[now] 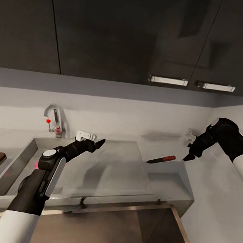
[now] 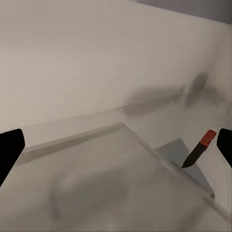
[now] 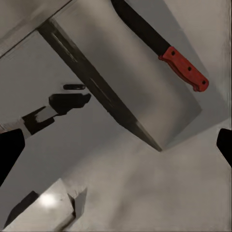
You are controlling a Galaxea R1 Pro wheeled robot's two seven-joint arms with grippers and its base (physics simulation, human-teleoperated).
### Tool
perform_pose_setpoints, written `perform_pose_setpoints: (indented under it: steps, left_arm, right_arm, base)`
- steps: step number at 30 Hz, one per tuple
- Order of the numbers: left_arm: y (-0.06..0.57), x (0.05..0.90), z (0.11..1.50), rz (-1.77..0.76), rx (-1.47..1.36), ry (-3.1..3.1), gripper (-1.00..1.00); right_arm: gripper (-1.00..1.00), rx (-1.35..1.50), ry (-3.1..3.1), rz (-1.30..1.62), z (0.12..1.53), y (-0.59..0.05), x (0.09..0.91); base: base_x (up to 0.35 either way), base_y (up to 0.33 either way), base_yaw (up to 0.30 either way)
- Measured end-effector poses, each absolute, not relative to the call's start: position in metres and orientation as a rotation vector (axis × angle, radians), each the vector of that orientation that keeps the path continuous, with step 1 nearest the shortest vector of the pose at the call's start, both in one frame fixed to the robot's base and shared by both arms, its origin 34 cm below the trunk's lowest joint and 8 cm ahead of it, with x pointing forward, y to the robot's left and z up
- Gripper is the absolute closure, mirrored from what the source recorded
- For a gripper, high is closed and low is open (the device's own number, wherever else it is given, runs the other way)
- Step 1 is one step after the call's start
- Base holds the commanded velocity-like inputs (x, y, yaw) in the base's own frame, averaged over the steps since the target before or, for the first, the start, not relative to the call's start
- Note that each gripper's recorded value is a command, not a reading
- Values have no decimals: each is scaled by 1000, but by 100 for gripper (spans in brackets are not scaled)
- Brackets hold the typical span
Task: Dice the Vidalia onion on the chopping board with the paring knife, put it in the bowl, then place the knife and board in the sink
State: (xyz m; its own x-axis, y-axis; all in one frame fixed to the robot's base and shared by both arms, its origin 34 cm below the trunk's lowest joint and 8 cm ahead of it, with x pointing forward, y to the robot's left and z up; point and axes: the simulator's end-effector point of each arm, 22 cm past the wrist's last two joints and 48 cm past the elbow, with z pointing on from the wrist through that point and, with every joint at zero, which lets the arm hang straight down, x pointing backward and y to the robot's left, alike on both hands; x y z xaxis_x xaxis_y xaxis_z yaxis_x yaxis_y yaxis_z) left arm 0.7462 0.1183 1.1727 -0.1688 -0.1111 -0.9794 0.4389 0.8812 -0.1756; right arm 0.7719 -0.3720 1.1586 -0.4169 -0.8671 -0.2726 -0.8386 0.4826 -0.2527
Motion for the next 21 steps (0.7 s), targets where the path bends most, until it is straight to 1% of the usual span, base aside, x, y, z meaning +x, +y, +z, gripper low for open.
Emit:
perform_pose_setpoints:
  steps: [3,5,21]
  left_arm:
    - [118,746,1173,-495,255,1676,-100]
    - [118,747,1172,-495,255,1676,-100]
    - [118,747,1172,-495,255,1677,-100]
  right_arm:
    - [-100,-1422,2375,-114,1159,-377,771]
    - [-100,-1416,2380,-117,1159,-381,771]
    - [-100,-1413,2386,-122,1158,-383,770]
  base:
    - [176,-199,0]
    - [59,-69,0]
    - [5,-6,0]
